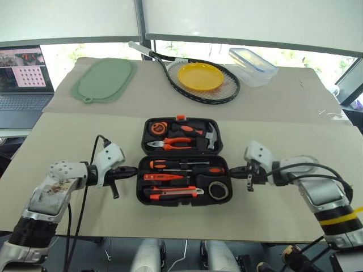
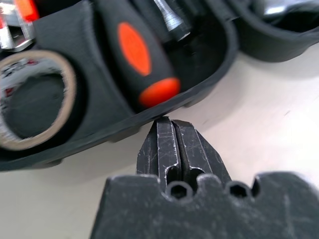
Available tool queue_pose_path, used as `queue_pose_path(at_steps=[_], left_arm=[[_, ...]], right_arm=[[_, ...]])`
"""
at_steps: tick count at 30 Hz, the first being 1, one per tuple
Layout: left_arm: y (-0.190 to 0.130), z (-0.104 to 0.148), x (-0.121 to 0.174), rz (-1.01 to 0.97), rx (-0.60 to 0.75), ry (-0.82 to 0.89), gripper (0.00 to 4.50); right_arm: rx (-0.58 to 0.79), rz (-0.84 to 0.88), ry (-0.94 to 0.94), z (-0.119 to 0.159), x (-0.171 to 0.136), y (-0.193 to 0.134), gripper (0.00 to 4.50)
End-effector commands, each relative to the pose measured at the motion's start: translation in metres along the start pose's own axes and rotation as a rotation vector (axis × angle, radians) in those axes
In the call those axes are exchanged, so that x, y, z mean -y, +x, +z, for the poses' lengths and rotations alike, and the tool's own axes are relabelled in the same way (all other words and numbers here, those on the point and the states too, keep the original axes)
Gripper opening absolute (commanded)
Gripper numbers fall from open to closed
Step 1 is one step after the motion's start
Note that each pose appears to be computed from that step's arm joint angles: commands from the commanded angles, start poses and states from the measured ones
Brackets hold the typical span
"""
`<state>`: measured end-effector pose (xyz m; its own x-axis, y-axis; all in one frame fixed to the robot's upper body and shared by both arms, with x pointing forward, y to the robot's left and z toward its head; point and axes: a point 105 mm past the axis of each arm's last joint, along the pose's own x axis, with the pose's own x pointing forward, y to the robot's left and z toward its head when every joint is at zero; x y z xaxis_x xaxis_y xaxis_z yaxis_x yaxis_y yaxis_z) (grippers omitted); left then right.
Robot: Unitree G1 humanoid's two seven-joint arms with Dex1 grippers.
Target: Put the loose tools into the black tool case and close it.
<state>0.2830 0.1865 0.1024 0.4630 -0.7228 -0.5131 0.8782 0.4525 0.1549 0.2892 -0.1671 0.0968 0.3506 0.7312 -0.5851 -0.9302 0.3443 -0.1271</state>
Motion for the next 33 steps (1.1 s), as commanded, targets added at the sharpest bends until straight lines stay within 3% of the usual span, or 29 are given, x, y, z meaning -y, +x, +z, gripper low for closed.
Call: queue_pose_path(at_steps=[1, 7, 12, 18, 19, 22, 24, 31, 33], left_arm=[[0.008, 0.002, 0.033, -0.134, 0.007, 0.060, 0.03], [0.007, -0.009, 0.043, -0.156, -0.038, 0.071, 0.03], [0.002, -0.012, 0.041, -0.144, -0.063, 0.060, 0.03], [-0.032, -0.034, 0.026, -0.056, -0.175, -0.008, 0.03], [-0.043, -0.038, 0.020, -0.025, -0.197, -0.029, 0.27], [-0.063, -0.036, 0.002, 0.053, -0.178, -0.110, 1.08], [-0.065, -0.026, -0.010, 0.092, -0.127, -0.159, 1.83], [-0.029, 0.027, -0.044, 0.121, 0.099, -0.460, 4.36], [-0.019, 0.034, -0.049, 0.119, 0.101, -0.532, 4.50]], right_arm=[[0.069, 0.109, -0.064, 0.020, -0.028, -0.007, 0.00], [0.060, 0.123, -0.044, 0.016, -0.043, -0.014, 0.00], [0.028, 0.062, -0.032, 0.009, -0.039, -0.015, 0.00], [-0.052, -0.062, -0.005, -0.009, -0.021, -0.036, 0.00], [-0.069, -0.088, 0.012, -0.014, -0.017, -0.044, 0.00], [-0.078, -0.167, 0.071, -0.019, -0.001, -0.063, 0.71], [-0.058, -0.205, 0.107, -0.017, 0.009, -0.068, 1.44], [0.110, -0.222, 0.298, 0.014, 0.041, -0.058, 3.87], [0.111, -0.202, 0.327, 0.018, 0.045, -0.053, 4.46]])
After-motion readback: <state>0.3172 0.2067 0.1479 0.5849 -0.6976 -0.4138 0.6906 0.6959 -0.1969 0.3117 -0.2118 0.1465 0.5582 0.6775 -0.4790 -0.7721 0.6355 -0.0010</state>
